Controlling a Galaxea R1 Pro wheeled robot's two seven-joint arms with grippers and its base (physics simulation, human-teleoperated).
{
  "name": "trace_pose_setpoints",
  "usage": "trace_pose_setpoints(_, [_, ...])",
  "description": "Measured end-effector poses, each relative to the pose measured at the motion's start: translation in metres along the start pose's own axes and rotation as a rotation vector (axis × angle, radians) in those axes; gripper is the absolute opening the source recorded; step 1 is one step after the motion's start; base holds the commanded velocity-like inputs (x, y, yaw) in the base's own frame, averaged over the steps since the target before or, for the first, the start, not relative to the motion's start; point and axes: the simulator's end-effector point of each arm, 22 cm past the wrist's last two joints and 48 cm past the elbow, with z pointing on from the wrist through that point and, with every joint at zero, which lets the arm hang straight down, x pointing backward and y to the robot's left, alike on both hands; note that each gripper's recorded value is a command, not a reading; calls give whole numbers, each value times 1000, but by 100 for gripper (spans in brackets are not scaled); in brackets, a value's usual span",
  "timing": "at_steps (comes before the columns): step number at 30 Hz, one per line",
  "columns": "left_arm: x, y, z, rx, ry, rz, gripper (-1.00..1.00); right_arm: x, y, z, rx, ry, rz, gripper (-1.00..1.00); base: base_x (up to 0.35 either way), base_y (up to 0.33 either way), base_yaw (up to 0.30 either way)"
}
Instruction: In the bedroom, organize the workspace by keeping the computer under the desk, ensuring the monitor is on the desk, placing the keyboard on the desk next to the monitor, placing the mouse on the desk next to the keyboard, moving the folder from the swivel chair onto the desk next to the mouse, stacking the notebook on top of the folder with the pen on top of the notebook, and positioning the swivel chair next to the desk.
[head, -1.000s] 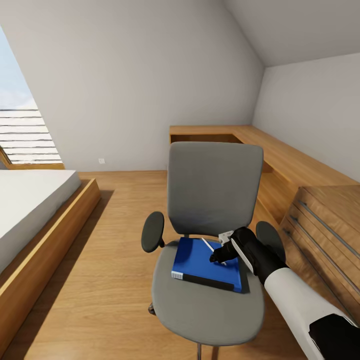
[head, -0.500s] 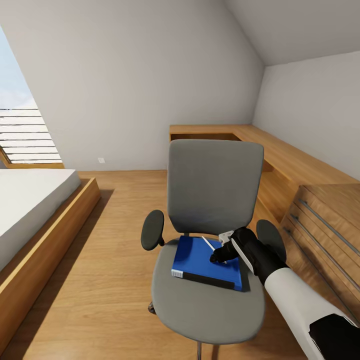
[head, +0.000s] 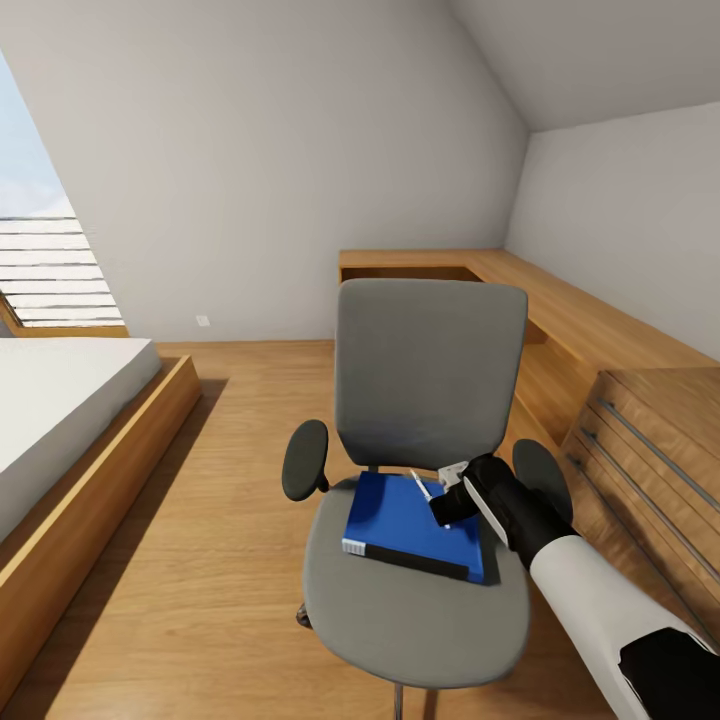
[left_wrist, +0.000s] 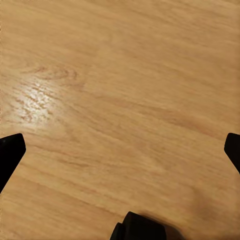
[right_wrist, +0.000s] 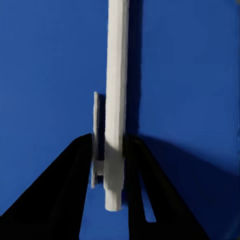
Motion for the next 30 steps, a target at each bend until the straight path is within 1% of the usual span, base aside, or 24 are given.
trace_pose_setpoints(24, [-1, 2, 0, -3, -2, 2, 100, 1, -1, 0, 0, 2, 2, -100, 0, 0, 0])
trace_pose_setpoints(30, [-10, 2, -8, -4, -2, 2, 100, -6, 0, -11, -1, 2, -1, -100, 0, 0, 0])
